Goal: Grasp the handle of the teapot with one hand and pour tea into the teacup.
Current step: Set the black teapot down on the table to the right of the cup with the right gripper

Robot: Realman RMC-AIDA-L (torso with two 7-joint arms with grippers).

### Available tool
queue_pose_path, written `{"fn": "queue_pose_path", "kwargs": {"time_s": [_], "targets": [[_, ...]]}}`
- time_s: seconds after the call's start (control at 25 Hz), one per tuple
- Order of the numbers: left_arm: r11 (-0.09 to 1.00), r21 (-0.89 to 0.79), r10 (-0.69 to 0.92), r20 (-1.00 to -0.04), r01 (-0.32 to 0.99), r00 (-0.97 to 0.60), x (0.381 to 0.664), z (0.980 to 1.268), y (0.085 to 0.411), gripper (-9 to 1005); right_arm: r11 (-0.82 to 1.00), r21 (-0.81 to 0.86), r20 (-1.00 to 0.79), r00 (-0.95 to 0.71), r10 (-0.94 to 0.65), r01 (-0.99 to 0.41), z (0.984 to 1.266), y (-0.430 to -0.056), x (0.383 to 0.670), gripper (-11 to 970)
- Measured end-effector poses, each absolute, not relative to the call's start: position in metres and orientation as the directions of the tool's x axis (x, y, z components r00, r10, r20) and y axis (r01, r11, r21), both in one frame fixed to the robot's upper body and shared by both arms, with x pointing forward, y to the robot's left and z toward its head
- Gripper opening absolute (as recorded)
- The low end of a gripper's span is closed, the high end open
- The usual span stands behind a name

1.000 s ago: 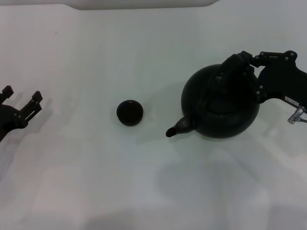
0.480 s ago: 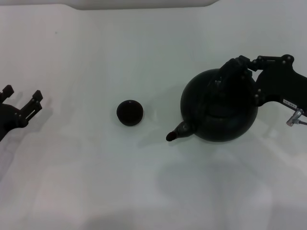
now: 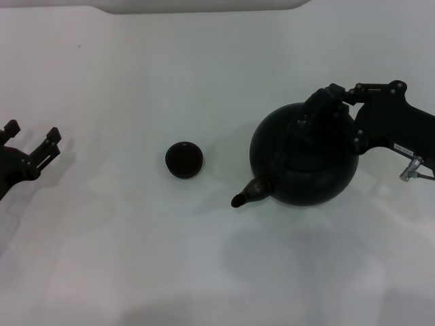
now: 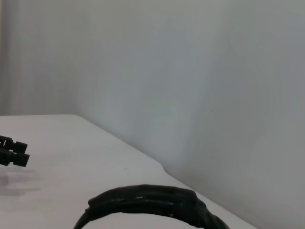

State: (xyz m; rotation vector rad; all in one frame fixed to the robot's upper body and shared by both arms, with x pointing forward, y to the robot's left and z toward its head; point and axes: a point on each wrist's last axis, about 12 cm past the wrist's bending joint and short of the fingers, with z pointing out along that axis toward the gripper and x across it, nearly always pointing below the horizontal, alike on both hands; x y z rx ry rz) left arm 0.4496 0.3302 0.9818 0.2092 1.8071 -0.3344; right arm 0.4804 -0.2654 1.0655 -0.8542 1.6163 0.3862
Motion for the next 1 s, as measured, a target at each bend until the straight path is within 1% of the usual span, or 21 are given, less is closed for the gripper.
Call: {"fn": "queue_pose_path", "kwargs": {"time_s": [1.0], "targets": [[0.94,-0.116,-0.031,-0.966,0.321,-0.257,0.4512,0.9823,0.3288,835,0.67,-0.188,-0.952,-0.034,-0.304,-0.718,1.0632,-0.2683,0.4798,121]]}}
